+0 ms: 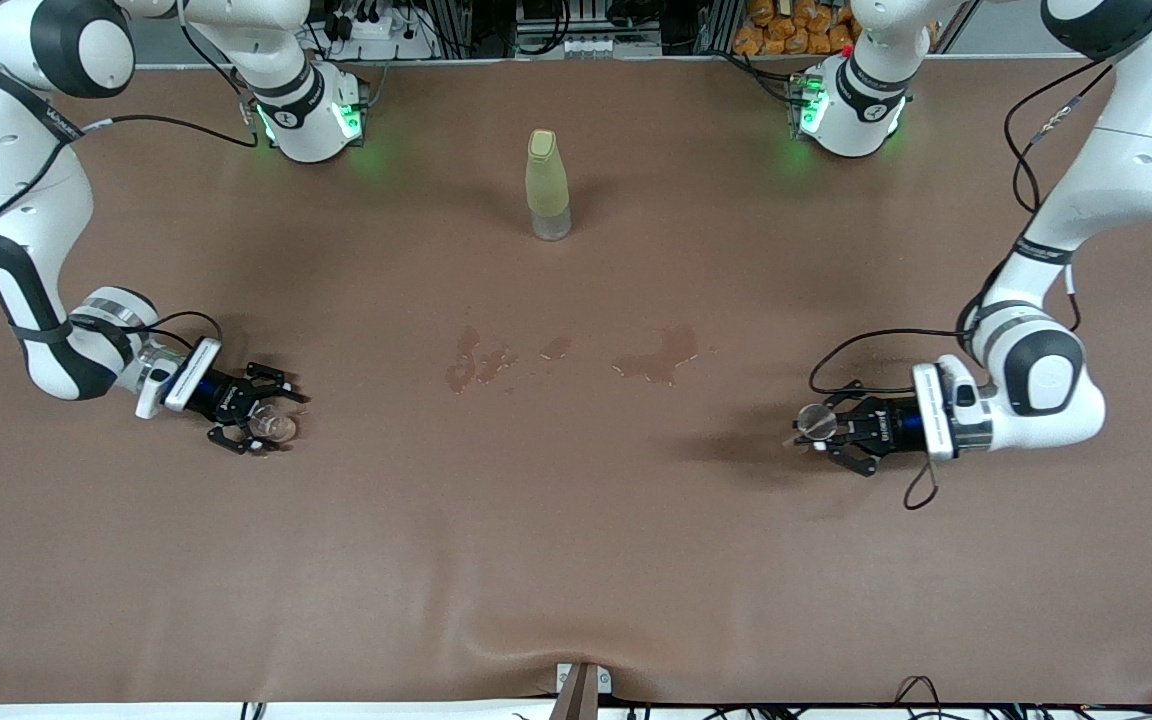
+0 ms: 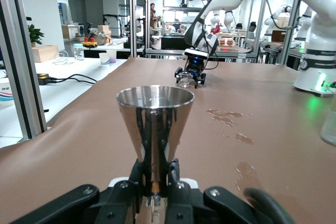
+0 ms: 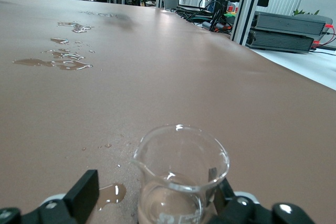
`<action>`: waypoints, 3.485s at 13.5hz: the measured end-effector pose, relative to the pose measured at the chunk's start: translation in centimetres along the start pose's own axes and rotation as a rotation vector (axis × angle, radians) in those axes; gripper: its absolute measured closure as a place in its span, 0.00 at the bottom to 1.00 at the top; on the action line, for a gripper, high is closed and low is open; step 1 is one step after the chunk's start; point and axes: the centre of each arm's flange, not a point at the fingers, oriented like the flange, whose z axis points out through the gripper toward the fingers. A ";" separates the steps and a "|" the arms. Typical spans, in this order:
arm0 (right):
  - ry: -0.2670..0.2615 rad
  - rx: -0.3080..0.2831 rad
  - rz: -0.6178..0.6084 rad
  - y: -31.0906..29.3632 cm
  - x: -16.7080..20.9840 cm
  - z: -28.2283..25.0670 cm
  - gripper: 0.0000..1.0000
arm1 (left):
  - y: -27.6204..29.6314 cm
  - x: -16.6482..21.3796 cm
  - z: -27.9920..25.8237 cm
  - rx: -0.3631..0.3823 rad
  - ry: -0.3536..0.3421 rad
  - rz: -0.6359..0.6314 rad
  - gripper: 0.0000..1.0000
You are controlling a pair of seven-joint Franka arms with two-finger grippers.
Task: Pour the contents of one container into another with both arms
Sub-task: 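Lift the steel jigger with the left gripper toward the table middle, then carry the glass beaker with the right gripper toward the held jigger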
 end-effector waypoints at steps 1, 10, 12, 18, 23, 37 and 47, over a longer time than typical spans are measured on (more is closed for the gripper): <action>-0.002 -0.001 -0.001 0.1 0.0 0.0 0.25 | 0.0 0.3 1.5 0.005 -0.002 -0.004 0.79; -0.009 -0.004 -0.010 0.5 0.1 -0.1 0.52 | 3.4 3.7 18.0 0.042 0.017 0.002 0.79; -0.009 -0.004 -0.010 0.5 0.1 0.0 0.52 | 5.2 4.3 22.2 0.066 0.033 0.021 0.79; 0.000 -0.012 -0.007 2.3 2.0 -0.2 0.52 | 10.6 5.5 30.6 0.068 0.065 0.008 0.79; 0.069 0.030 -0.028 4.1 7.4 -0.2 0.52 | 15.9 5.3 36.1 0.057 0.071 0.032 0.79; 0.151 0.178 0.067 2.3 18.6 -0.7 0.52 | 16.9 4.7 38.1 0.070 0.071 0.017 0.79; 0.152 0.265 0.121 -1.6 24.5 1.9 0.52 | 18.5 5.7 42.8 0.055 0.104 0.006 0.79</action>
